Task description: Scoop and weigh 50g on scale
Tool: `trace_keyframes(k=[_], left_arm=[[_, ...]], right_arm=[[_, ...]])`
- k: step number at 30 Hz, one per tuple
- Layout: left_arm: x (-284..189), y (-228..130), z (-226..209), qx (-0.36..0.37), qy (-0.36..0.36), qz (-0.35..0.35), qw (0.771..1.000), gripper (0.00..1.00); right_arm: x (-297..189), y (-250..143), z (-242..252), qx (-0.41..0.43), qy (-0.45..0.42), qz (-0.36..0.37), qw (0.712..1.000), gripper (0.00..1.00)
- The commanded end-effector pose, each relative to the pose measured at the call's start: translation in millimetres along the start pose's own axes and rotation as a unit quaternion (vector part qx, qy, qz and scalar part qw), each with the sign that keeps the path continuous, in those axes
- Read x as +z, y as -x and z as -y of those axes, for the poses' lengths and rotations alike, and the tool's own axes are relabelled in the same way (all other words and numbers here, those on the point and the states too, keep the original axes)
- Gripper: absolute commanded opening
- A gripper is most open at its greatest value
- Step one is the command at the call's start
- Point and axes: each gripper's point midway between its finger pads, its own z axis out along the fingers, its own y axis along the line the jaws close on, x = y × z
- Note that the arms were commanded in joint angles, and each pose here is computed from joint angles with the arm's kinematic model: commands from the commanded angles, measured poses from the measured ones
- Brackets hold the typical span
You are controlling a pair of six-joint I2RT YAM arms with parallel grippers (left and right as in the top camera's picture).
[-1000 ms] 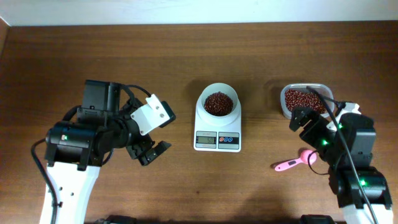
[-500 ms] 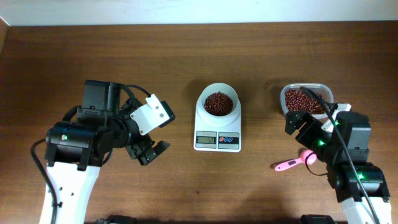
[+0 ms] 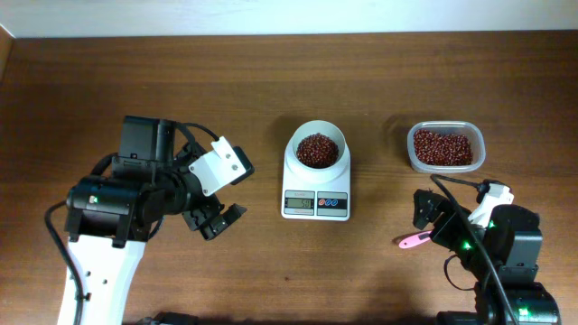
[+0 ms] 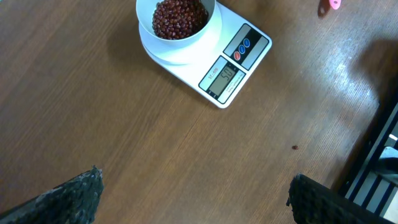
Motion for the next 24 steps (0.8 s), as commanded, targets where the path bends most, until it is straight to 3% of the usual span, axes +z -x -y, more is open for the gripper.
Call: trace_keyframes(k=[1,14,24], left_arm=[[-2.6,1.5,-2.1,0.005,0.004,0.003,1.0,0.99],[-2.6,1.5,-2.1,0.005,0.004,0.003,1.0,0.99],[-2.6,1.5,-2.1,0.005,0.004,0.003,1.0,0.99]], right_arm=[[1.1,-6.1,0.8,-0.011,0.002,-0.01,1.0,0.99],[1.0,-21.8,9.7,-0.035,-0.002,-0.017,0.999,0.99],[-17.4,-28.6,9.9,-0.071,0.073,0.128,0.987,0.99]])
